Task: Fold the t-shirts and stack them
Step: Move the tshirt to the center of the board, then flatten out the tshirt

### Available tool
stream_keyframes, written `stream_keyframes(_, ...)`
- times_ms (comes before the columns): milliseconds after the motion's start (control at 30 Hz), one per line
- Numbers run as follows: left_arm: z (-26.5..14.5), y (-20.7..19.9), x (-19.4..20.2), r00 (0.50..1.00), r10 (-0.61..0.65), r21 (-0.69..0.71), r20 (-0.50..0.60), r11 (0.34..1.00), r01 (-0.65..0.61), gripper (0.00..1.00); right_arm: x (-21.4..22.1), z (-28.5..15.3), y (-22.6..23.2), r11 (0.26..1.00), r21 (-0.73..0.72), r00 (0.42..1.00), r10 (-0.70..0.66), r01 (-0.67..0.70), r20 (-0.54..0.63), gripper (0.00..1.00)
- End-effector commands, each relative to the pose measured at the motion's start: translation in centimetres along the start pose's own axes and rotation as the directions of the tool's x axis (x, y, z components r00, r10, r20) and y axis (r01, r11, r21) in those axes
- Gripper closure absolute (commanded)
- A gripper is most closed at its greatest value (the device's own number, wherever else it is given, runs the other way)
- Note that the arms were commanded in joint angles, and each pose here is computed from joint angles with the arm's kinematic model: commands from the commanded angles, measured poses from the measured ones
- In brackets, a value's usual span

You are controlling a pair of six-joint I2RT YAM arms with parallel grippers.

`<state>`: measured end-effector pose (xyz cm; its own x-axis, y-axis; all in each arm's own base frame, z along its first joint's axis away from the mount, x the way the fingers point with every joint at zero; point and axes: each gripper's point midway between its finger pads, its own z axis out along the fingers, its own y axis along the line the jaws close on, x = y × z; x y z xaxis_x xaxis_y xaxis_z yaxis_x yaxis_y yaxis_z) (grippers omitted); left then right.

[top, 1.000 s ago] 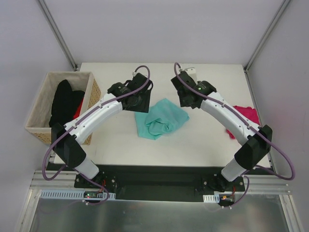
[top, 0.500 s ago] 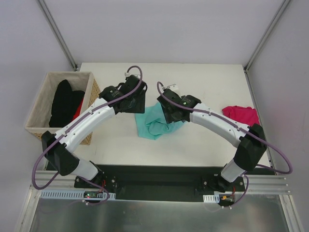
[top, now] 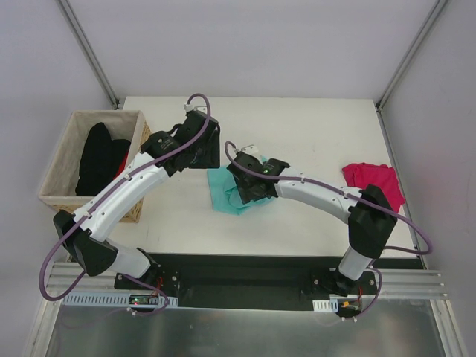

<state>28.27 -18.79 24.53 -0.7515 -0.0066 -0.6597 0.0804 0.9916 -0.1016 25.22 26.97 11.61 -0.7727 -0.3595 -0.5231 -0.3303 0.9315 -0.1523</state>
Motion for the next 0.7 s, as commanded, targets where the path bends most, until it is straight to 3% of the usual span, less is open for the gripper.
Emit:
stream_keyframes(0, -1.4, 0.5, -1.5, 0.999, 0.004, 0.000, 0.043, 1.000, -0.004, 0.39, 0.3, 0.6, 1.3, 0.998, -0.027, 0.999, 0.054, -0.053, 0.005, 0.32)
stream_keyframes(400, -2.1, 1.8, -1.4, 0.999, 0.013, -0.043, 0.032, 0.999, -0.012, 0.38, 2.2, 1.9, 1.5, 0.987, -0.026, 0.987, 0.160, -0.161, -0.012, 0.38)
stream_keyframes(500, -2.5, 1.9, -1.5, 0.999, 0.000, -0.043, 0.042, 0.999, 0.002, 0.37, 2.6, 2.0, 1.2, 0.985, -0.005, 0.985, 0.174, -0.174, -0.023, 0.68)
stream_keyframes(533, -2.5, 2.1, -1.6, 0.999, -0.003, -0.047, 0.044, 0.999, 0.005, 0.37, 2.7, 1.9, 0.9, 0.984, 0.006, 0.984, 0.177, -0.177, -0.023, 0.84)
stream_keyframes(600, -2.6, 2.1, -1.7, 0.999, -0.003, -0.046, 0.048, 0.999, 0.005, 0.37, 1.8, 1.4, 0.2, 0.982, 0.030, 0.982, 0.187, -0.187, 0.010, 0.99)
stream_keyframes(667, -2.6, 2.3, -2.1, 0.998, -0.004, -0.053, 0.059, 0.999, 0.007, 0.38, 0.8, 0.5, -0.7, 0.981, 0.060, 0.982, 0.184, -0.185, 0.036, 0.99)
